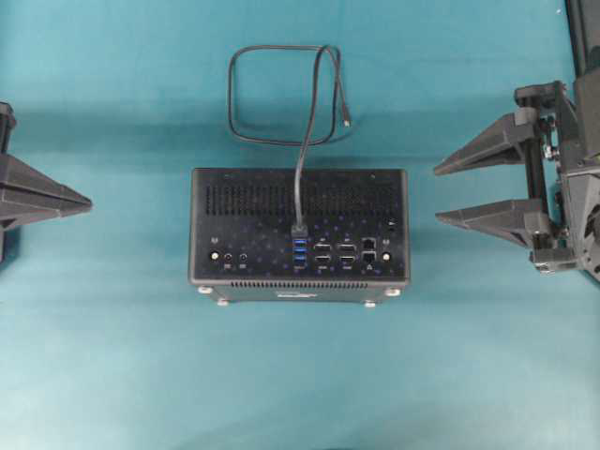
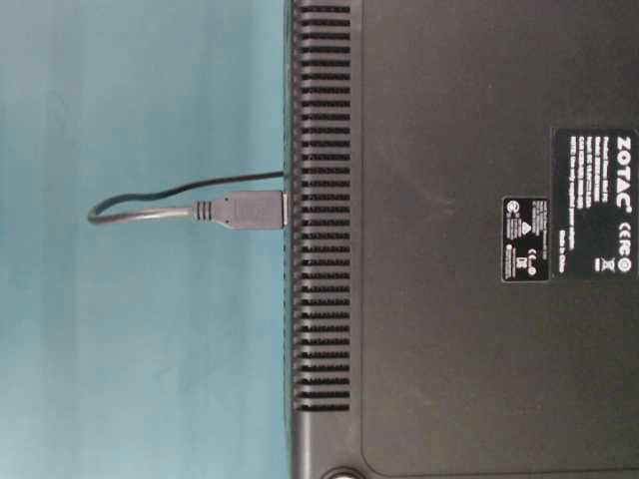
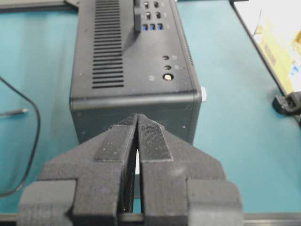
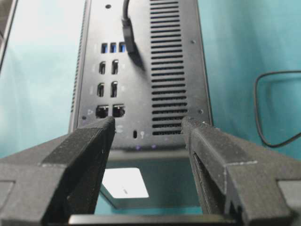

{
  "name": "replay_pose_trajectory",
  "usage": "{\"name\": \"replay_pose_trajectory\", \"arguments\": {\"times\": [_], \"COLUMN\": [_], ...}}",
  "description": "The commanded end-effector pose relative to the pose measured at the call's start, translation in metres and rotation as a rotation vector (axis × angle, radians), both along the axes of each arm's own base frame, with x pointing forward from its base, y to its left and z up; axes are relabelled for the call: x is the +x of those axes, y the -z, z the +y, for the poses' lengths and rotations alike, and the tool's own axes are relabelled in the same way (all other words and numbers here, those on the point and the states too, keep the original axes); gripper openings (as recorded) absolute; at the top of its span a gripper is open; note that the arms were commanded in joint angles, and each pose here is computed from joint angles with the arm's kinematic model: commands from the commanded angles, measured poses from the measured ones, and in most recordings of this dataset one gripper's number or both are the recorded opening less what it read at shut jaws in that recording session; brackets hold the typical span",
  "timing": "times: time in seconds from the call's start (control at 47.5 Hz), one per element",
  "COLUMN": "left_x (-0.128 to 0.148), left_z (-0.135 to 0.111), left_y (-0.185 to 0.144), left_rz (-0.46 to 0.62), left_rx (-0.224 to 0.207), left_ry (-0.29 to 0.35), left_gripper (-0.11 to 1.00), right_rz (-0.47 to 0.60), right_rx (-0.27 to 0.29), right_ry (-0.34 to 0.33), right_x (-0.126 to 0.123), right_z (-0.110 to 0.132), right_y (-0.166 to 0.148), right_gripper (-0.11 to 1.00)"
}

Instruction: Insert the USB into the PC box with both arms.

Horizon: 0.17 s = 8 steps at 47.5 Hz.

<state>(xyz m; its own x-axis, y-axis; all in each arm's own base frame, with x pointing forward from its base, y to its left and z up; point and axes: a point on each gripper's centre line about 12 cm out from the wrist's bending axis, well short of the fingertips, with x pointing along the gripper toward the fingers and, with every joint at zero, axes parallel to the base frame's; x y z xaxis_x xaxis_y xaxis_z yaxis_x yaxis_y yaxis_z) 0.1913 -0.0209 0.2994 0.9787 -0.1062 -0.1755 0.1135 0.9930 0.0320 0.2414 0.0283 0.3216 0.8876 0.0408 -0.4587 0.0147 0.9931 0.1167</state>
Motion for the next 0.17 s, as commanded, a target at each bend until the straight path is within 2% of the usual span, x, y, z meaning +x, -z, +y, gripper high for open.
{"name": "replay_pose_trajectory", "arguments": {"times": [0.0, 0.148], "left_x": [0.0017, 0.0017], "left_z": [0.0004, 0.0004], "left_y": [-0.0085, -0.0085], "left_rz": [-0.024, -0.024], "left_rx": [-0.003, -0.003], "left_ry": [-0.003, -0.003], "left_gripper": [0.0, 0.0], "right_rz": [-0.019, -0.02], "right_rx": [0.002, 0.001], "right_ry": [-0.006, -0.006], "right_x": [0.0007, 0.0007], "right_z": [0.0011, 0.001], "right_y": [-0.0055, -0.0055], "right_gripper": [0.68, 0.68]}}
